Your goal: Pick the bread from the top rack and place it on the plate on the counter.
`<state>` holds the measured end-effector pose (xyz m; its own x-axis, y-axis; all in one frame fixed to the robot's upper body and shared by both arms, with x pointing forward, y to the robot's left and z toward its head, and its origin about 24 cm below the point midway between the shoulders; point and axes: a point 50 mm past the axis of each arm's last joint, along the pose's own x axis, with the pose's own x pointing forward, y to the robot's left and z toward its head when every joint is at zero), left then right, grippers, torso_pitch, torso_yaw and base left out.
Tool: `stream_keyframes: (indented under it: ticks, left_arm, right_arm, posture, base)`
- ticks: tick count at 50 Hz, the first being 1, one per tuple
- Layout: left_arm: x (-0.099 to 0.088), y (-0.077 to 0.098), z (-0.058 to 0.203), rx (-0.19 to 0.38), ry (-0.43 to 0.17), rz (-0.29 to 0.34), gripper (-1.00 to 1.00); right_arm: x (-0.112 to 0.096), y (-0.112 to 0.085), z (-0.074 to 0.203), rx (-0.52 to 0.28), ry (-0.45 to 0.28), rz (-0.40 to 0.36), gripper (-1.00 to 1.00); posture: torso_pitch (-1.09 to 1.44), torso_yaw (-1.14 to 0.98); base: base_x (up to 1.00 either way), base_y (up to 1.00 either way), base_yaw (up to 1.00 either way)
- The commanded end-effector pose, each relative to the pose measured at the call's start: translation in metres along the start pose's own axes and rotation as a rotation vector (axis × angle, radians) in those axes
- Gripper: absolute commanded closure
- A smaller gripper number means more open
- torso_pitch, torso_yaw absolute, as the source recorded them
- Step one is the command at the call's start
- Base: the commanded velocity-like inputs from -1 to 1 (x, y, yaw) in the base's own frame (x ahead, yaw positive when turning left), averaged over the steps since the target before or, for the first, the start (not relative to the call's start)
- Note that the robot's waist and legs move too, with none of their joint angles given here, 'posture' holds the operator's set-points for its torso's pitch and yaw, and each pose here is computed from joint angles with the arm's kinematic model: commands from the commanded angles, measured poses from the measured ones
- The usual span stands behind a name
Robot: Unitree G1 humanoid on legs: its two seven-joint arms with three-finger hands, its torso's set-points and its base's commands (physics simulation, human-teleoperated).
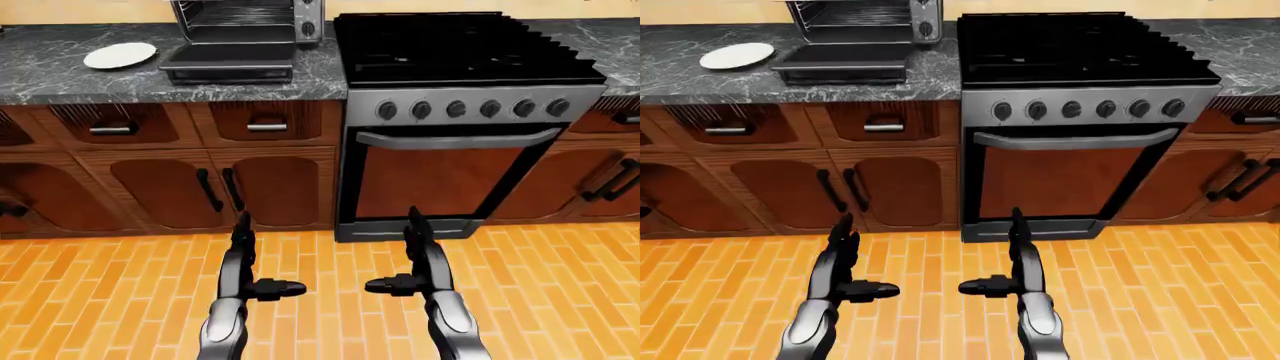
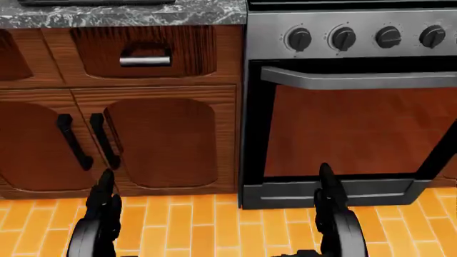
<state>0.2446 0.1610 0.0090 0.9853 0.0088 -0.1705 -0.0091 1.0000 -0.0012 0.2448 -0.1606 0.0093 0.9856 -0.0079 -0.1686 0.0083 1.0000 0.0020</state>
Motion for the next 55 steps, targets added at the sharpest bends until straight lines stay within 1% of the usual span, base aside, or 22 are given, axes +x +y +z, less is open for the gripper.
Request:
stream_keyframes:
  ticks: [1, 2, 4, 5, 6, 7, 9, 11, 12, 13, 14, 16, 17, 18, 21, 26, 27, 28, 36, 42, 46, 55]
  left_arm:
    - [0.003, 0.000, 0.045, 0.008, -0.186, -0.009, -1.00]
    - [0.003, -0.004, 0.054, 0.010, -0.204, -0.029, -1.00]
    - [0.003, -0.004, 0.072, 0.030, -0.224, -0.031, -1.00]
    - [0.003, -0.005, 0.077, 0.034, -0.235, -0.033, -1.00]
    - [0.003, -0.007, 0.087, 0.065, -0.242, -0.046, -1.00]
    - [0.003, -0.008, 0.104, 0.071, -0.264, -0.047, -1.00]
    - [0.004, -0.007, 0.124, 0.084, -0.285, -0.040, -1.00]
    - [0.003, -0.009, 0.148, 0.100, -0.319, -0.056, -1.00]
    - [0.003, -0.009, 0.160, 0.108, -0.338, -0.056, -1.00]
    - [0.003, -0.009, 0.174, 0.120, -0.358, -0.059, -1.00]
    - [0.003, -0.008, 0.178, 0.122, -0.363, -0.058, -1.00]
    - [0.002, -0.008, 0.192, 0.135, -0.389, -0.059, -1.00]
    - [0.001, -0.008, 0.198, 0.133, -0.400, -0.063, -1.00]
    - [0.001, -0.007, 0.203, 0.146, -0.409, -0.057, -1.00]
    - [-0.002, -0.006, 0.218, 0.159, -0.430, -0.057, -1.00]
    - [-0.007, 0.001, 0.231, 0.175, -0.456, -0.025, -1.00]
    - [-0.008, 0.002, 0.233, 0.167, -0.460, -0.022, -1.00]
    - [-0.009, 0.003, 0.236, 0.172, -0.465, -0.018, -1.00]
    - [-0.015, 0.010, 0.245, 0.177, -0.485, 0.009, -1.00]
    - [-0.019, 0.017, 0.249, 0.171, -0.502, 0.048, -1.00]
    - [-0.025, 0.022, 0.253, 0.175, -0.514, 0.070, -1.00]
    - [-0.035, 0.025, 0.262, 0.198, -0.533, 0.079, -1.00]
  right_arm:
    - [-0.003, -0.001, 0.046, 0.002, -0.197, 0.002, -1.00]
    - [-0.004, -0.001, 0.056, -0.009, -0.214, 0.006, -1.00]
    - [-0.006, -0.002, 0.077, -0.017, -0.246, 0.009, -1.00]
    - [-0.007, -0.003, 0.082, -0.024, -0.251, 0.003, -1.00]
    - [-0.007, -0.002, 0.092, -0.040, -0.269, 0.012, -1.00]
    - [-0.007, -0.002, 0.106, -0.046, -0.283, 0.014, -1.00]
    - [-0.010, -0.004, 0.123, -0.059, -0.306, 0.012, -1.00]
    - [-0.013, -0.005, 0.140, -0.076, -0.328, 0.008, -1.00]
    - [-0.015, -0.007, 0.151, -0.095, -0.347, 0.007, -1.00]
    - [-0.019, -0.010, 0.169, -0.109, -0.379, 0.002, -1.00]
    - [-0.020, -0.011, 0.174, -0.122, -0.385, -0.004, -1.00]
    - [-0.025, -0.016, 0.197, -0.152, -0.421, -0.026, -1.00]
    - [-0.027, -0.020, 0.205, -0.145, -0.440, -0.040, -1.00]
    - [-0.031, -0.021, 0.213, -0.148, -0.454, -0.037, -1.00]
    - [-0.041, -0.026, 0.233, -0.149, -0.502, -0.041, -1.00]
    - [-0.051, -0.033, 0.249, -0.165, -0.532, -0.054, -1.00]
    - [-0.051, -0.035, 0.251, -0.171, -0.549, -0.074, -1.00]
    - [-0.051, -0.034, 0.252, -0.164, -0.548, -0.059, -1.00]
    - [-0.047, -0.031, 0.262, -0.164, -0.563, -0.059, -1.00]
    - [-0.050, -0.033, 0.266, -0.162, -0.579, -0.067, -1.00]
    - [-0.053, -0.031, 0.271, -0.168, -0.591, -0.056, -1.00]
    - [-0.062, -0.034, 0.282, -0.203, -0.611, -0.056, -1.00]
  posture:
    - [0.00, 0.00]
    - [0.00, 0.00]
    - [0.00, 0.00]
    - [0.00, 0.00]
    - [0.00, 0.00]
    - [0.00, 0.00]
    - [0.00, 0.00]
    - [0.00, 0.00]
    - [0.00, 0.00]
    - [0.00, 0.00]
    - [0.00, 0.00]
    - [0.00, 0.00]
    - [0.00, 0.00]
    - [0.00, 0.00]
    - [0.00, 0.00]
    - [0.00, 0.00]
    - [0.00, 0.00]
    - [0.00, 0.00]
    - [0.00, 0.00]
    - [0.00, 0.00]
    - [0.00, 0.00]
    - [0.00, 0.00]
  base:
    - [0.00, 0.00, 0.00]
    - [0.00, 0.00, 0.00]
    - [0.00, 0.00, 0.00]
    - [0.00, 0.00, 0.00]
    - [0.00, 0.00, 0.00]
    - [0.00, 0.00, 0.00]
    - [0.00, 0.00, 0.00]
    - [0.00, 0.00, 0.00]
    - [0.00, 0.00, 0.00]
    - [0.00, 0.00, 0.00]
    - [0.00, 0.00, 0.00]
    - [0.00, 0.00, 0.00]
    - [0.00, 0.00, 0.00]
    - [0.00, 0.12, 0.00]
    - [0.20, 0.35, 0.00]
    - [0.41, 0.65, 0.00]
    - [0.41, 0.64, 0.00]
    - [0.42, 0.65, 0.00]
    - [0.42, 0.64, 0.00]
    - [0.42, 0.63, 0.00]
    - [0.43, 0.63, 0.00]
    - [0.43, 0.44, 0.00]
